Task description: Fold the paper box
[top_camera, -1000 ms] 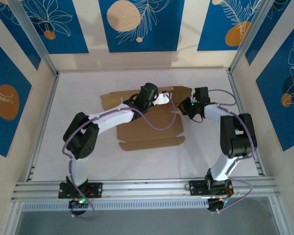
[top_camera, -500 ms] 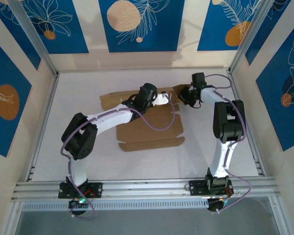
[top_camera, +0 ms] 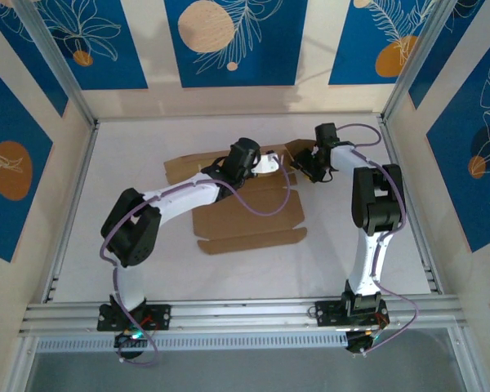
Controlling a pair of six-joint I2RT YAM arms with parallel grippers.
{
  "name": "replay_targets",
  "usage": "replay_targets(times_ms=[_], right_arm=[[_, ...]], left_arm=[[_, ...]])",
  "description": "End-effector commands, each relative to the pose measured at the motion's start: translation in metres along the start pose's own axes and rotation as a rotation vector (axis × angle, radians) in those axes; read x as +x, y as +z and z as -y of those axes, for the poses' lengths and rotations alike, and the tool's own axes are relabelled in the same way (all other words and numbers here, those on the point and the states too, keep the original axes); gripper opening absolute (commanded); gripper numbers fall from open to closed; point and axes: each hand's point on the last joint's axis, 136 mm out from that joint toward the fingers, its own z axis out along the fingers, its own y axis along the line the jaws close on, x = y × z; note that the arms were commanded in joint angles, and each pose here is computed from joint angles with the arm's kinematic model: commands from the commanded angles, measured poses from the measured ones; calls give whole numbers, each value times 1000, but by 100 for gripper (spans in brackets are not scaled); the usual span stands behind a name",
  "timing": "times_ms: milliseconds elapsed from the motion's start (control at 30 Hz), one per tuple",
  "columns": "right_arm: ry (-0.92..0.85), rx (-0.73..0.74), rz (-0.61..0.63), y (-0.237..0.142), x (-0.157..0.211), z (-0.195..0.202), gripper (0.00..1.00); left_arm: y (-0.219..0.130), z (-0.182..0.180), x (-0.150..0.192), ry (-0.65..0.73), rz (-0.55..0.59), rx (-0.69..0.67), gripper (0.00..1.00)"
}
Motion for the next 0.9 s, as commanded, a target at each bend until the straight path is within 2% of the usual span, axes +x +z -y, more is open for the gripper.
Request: replay_targets(times_ms=[0, 200, 500, 867], right_arm=[[-8, -49, -137, 21, 34, -6, 59], [9, -94, -149, 24, 42, -5, 69], [3, -260, -204, 32, 54, -30, 65], [69, -434, -232, 9, 57, -46, 61]], left_arm=[[-3, 18, -1, -40, 18, 89, 0], [-5, 18, -1, -70, 22, 91, 0], [-7, 19, -2, -99, 30, 94, 0], [-4, 10, 1, -125, 7, 45, 0]])
